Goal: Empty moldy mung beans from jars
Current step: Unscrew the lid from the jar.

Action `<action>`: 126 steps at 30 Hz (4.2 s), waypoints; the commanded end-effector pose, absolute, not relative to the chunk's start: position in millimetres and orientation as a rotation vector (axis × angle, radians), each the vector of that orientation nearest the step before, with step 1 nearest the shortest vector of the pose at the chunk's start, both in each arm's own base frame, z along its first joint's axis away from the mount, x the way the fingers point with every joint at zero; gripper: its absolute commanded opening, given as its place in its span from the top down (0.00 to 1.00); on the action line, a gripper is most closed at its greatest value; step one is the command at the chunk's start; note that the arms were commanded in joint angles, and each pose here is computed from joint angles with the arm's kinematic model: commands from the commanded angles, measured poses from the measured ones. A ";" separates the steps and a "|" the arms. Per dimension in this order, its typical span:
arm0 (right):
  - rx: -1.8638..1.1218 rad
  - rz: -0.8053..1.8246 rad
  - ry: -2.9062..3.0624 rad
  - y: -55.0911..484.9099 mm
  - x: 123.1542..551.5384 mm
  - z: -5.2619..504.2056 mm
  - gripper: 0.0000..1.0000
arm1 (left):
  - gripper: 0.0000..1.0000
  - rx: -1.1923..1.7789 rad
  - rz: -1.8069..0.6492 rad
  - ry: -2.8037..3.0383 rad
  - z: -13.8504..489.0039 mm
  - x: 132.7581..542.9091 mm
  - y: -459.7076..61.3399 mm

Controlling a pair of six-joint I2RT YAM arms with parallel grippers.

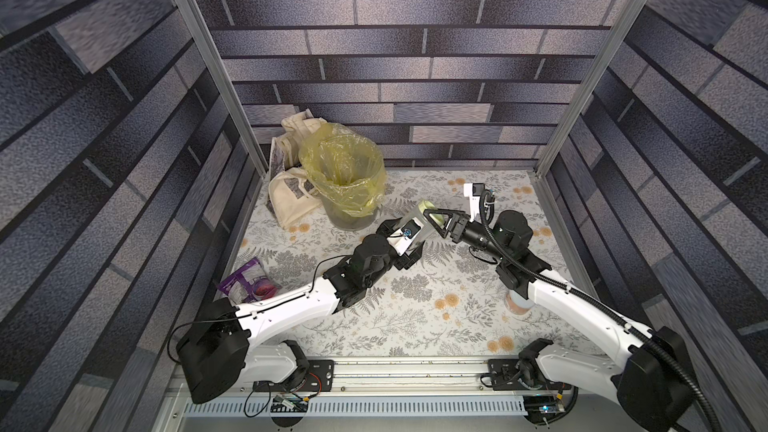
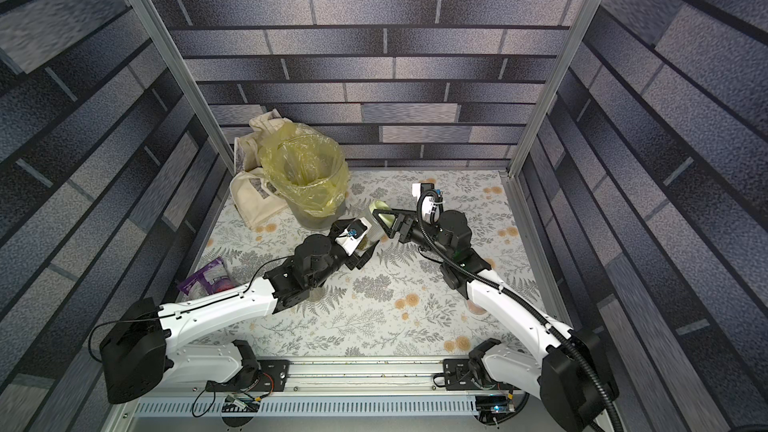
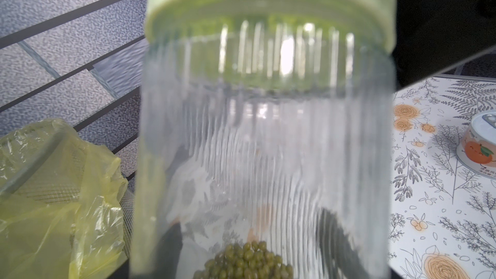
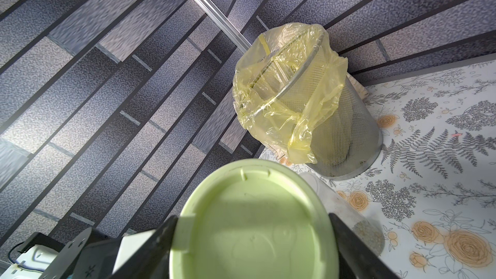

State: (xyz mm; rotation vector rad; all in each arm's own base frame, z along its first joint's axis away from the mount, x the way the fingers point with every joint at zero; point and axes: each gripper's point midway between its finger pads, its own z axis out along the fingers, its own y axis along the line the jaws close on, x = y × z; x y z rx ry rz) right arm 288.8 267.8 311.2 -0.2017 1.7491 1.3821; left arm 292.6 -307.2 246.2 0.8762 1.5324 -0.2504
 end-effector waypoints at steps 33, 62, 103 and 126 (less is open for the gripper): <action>-0.526 1.535 1.472 281.4 256.5 363.5 0.36 | 0.46 0.944 -0.956 1.505 312.4 265.8 -287.1; -0.659 1.339 1.567 269.1 264.0 360.5 0.36 | 0.46 1.096 -0.985 1.518 295.4 249.5 -288.4; -0.392 1.345 1.547 251.4 271.2 377.0 0.00 | 0.50 0.869 -0.602 1.423 321.9 267.1 -298.1; -0.252 1.255 1.641 257.5 275.7 349.4 0.01 | 0.52 0.748 -0.349 1.396 328.0 290.9 -308.8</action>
